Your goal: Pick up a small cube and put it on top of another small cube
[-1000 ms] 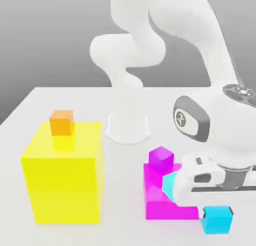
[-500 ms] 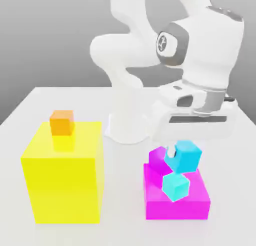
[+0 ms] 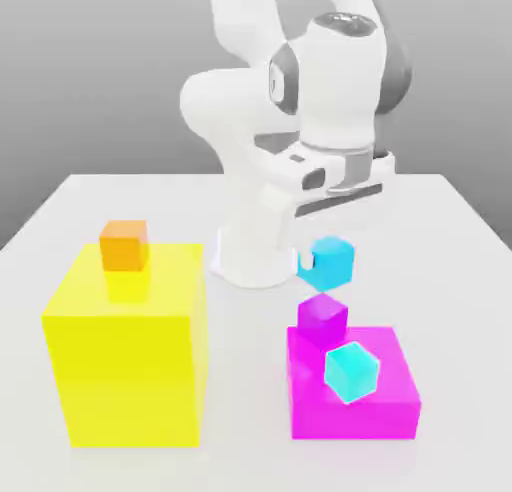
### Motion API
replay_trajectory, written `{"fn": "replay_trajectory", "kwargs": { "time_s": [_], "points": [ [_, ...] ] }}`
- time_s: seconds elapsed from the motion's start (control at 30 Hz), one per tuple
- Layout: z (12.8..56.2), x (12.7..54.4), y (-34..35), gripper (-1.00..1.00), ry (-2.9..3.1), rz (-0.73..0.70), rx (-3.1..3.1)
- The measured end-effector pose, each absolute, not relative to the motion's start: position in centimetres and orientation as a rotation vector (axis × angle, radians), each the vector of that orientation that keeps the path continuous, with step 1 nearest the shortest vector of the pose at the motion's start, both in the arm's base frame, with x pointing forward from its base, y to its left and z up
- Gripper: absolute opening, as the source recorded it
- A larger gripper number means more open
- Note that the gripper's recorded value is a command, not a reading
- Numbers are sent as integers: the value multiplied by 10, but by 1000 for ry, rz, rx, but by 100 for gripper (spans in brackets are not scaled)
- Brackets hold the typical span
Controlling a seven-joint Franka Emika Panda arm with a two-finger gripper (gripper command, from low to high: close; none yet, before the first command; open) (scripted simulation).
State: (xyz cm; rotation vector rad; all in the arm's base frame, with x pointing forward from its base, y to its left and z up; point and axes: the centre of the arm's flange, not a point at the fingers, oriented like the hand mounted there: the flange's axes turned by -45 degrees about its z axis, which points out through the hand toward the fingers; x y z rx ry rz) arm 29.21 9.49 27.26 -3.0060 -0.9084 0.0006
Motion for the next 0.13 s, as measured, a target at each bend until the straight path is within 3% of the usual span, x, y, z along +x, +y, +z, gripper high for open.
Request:
{"fn": "replay_trajectory", "kwargs": {
  "time_s": [0.03,0.07,0.13],
  "points": [
    [263,291,95,-100,-909,1,-3006],
    [256,290,94,100,-909,2,-3006],
    [256,290,94,100,-909,2,-3006]
  ]
}}
